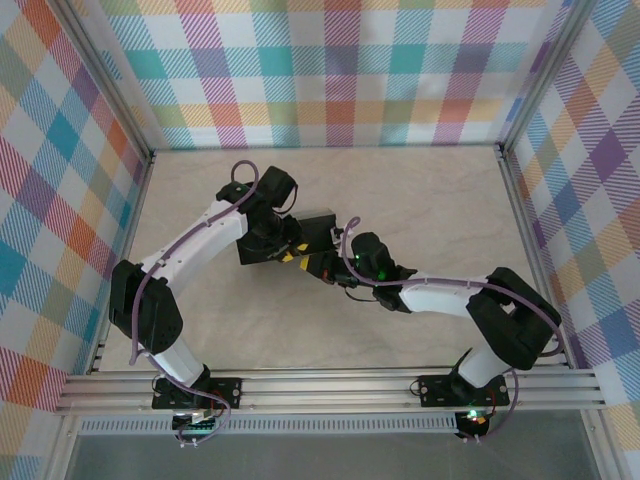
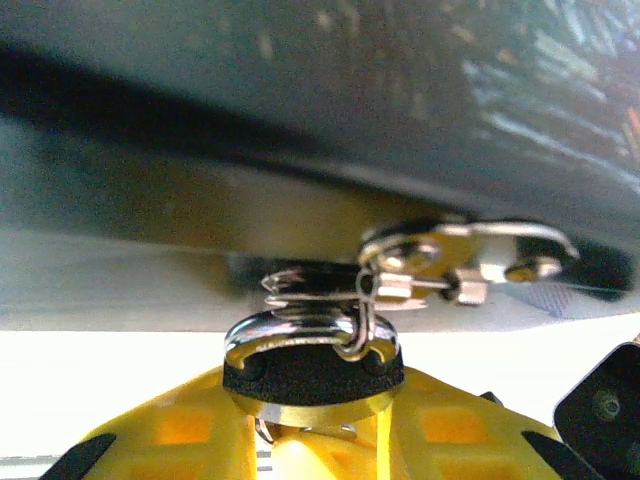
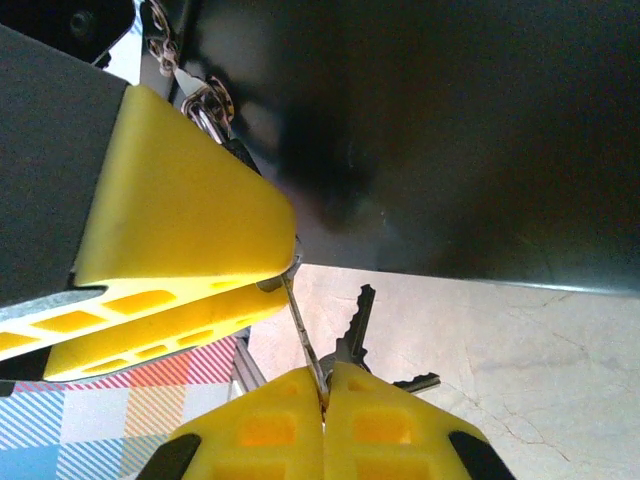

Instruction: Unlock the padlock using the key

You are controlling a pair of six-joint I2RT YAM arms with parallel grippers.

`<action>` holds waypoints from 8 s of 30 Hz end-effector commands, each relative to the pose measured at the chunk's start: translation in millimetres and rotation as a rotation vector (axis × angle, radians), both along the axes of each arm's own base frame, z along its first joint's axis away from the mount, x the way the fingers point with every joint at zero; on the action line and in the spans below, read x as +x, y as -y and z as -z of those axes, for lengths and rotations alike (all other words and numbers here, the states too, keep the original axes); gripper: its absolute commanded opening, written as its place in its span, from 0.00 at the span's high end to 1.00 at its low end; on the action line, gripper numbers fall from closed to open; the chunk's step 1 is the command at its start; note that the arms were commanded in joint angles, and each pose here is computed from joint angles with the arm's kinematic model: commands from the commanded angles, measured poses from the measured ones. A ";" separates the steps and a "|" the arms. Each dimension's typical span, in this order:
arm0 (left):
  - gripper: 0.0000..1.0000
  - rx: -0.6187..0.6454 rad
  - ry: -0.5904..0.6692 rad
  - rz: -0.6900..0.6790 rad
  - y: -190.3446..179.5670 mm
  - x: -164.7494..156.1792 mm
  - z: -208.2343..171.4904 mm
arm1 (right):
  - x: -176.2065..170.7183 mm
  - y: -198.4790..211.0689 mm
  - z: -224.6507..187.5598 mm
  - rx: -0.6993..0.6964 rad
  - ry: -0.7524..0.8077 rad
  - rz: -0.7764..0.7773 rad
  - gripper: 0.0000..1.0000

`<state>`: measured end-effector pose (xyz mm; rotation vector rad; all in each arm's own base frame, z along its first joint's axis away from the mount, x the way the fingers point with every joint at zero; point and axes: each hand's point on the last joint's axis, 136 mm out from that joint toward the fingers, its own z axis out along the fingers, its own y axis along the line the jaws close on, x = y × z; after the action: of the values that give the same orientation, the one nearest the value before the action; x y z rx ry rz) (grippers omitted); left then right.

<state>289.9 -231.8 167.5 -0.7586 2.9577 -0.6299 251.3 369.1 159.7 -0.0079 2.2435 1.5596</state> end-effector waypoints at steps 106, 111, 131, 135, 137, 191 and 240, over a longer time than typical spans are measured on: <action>0.49 0.209 0.130 -0.036 -14.9 28.1 111.2 | -6.1 17.3 99.8 -0.129 -0.002 -0.082 1.00; 0.43 0.306 0.199 0.072 -18.9 30.2 103.1 | -6.6 23.8 98.4 -0.143 0.003 -0.074 1.00; 0.49 0.576 0.474 0.095 -12.9 51.9 127.2 | -20.7 63.3 76.5 -0.225 0.043 -0.056 1.00; 0.52 0.593 0.524 0.061 -15.5 54.7 134.7 | -23.3 65.2 78.7 -0.222 0.036 -0.055 1.00; 0.54 0.608 0.544 0.054 -16.5 55.5 136.0 | -24.7 66.5 79.8 -0.223 0.034 -0.054 1.00; 0.97 0.734 0.581 0.145 -24.3 52.9 82.8 | -35.1 67.8 79.2 -0.214 0.007 -0.090 1.00; 0.98 0.247 -0.239 0.185 -10.6 -58.8 -51.6 | -63.9 78.1 -12.4 -0.212 0.009 -0.290 1.00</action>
<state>230.0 -221.5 198.1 -0.5614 3.2766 -0.1343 181.4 284.0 148.5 -0.3776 2.5560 1.3941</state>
